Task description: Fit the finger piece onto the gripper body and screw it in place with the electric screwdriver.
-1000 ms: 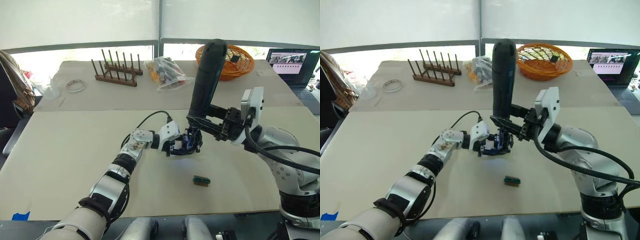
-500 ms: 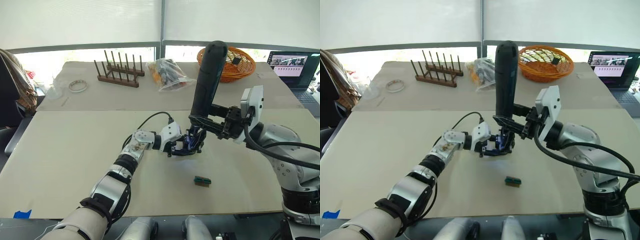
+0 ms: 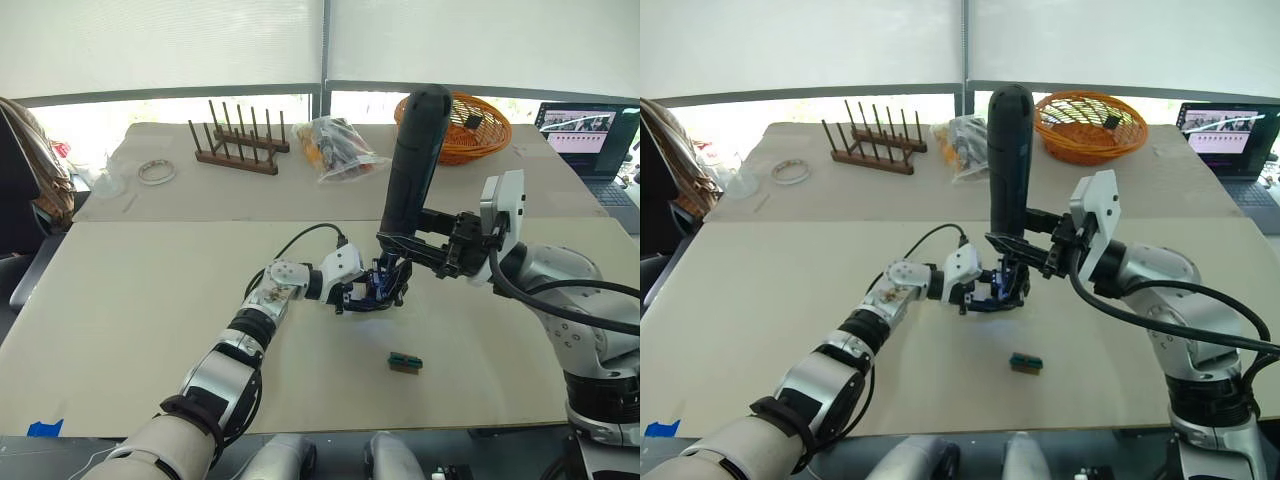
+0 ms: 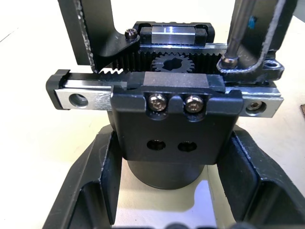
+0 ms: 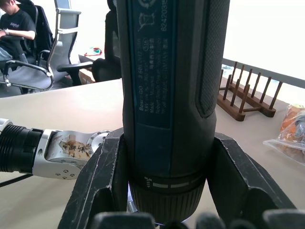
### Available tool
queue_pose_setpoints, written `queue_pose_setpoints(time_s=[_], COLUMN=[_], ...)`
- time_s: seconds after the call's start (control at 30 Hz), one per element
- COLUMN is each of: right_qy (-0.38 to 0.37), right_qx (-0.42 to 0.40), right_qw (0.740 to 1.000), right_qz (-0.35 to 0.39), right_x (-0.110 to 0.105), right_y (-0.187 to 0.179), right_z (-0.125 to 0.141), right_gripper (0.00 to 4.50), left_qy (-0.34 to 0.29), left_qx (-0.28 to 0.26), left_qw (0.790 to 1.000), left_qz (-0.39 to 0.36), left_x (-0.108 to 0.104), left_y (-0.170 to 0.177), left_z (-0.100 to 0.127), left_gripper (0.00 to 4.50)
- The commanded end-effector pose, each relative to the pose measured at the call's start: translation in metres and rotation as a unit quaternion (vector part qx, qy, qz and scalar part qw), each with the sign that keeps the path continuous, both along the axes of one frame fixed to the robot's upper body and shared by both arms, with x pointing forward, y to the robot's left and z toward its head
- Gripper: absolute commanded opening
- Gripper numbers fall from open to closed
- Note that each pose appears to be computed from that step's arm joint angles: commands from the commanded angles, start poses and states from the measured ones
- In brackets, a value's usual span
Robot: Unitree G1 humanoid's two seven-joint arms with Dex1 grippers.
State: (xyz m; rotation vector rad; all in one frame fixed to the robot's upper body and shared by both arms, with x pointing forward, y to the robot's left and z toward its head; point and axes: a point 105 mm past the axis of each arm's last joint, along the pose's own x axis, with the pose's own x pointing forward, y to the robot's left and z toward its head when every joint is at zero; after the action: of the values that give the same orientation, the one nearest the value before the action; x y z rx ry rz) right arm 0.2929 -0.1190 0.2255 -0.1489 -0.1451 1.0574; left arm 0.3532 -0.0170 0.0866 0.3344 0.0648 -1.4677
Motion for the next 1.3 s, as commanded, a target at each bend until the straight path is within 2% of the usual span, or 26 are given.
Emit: queue_pose_setpoints(time_s=[0.03, 0.2, 0.43, 0.57, 0.83, 1.0, 1.07, 1.17, 1.3], right_qy=[0.094, 0.064, -0.056, -0.102, -0.13, -0.113, -0.106, -0.079, -0.05], right_qx=[-0.056, -0.047, -0.009, 0.003, 0.033, 0.089, 0.118, 0.132, 0.089], right_qw=[0.993, 0.995, 0.998, 0.995, 0.991, 0.989, 0.986, 0.982, 0.985], right_qz=[-0.053, -0.054, -0.01, 0.014, 0.015, 0.044, 0.06, 0.108, 0.139], right_x=[0.015, 0.014, -0.006, -0.02, -0.024, -0.033, -0.039, -0.052, -0.066], right_y=[-0.018, -0.018, -0.011, -0.009, -0.01, -0.006, -0.001, 0.009, 0.016], right_z=[-0.054, -0.039, 0.032, 0.061, 0.082, 0.097, 0.107, 0.111, 0.09], right_gripper=[1.91, 1.91, 1.91, 1.91, 1.91, 1.91, 1.91, 1.91, 1.91], left_qy=[-0.034, -0.033, -0.029, -0.023, -0.017, -0.015, -0.01, -0.016, -0.03], left_qx=[-0.026, -0.024, -0.013, -0.006, 0.0, 0.005, 0.004, 0.003, 0.014], left_qw=[0.999, 0.999, 0.999, 1.0, 1.0, 1.0, 1.0, 1.0, 0.999], left_qz=[-0.003, -0.005, -0.007, -0.011, -0.021, -0.004, -0.005, -0.011, -0.04], left_x=[0.005, 0.004, 0.003, 0.002, -0.001, 0.004, 0.005, 0.007, 0.001], left_y=[-0.004, -0.003, -0.002, -0.001, -0.003, -0.002, 0.003, 0.015, 0.036], left_z=[0.025, 0.023, 0.016, 0.011, 0.008, 0.009, 0.011, 0.019, 0.03], left_gripper=[2.28, 2.28, 2.28, 2.28, 2.28, 2.28, 3.32, 4.48, 4.5])
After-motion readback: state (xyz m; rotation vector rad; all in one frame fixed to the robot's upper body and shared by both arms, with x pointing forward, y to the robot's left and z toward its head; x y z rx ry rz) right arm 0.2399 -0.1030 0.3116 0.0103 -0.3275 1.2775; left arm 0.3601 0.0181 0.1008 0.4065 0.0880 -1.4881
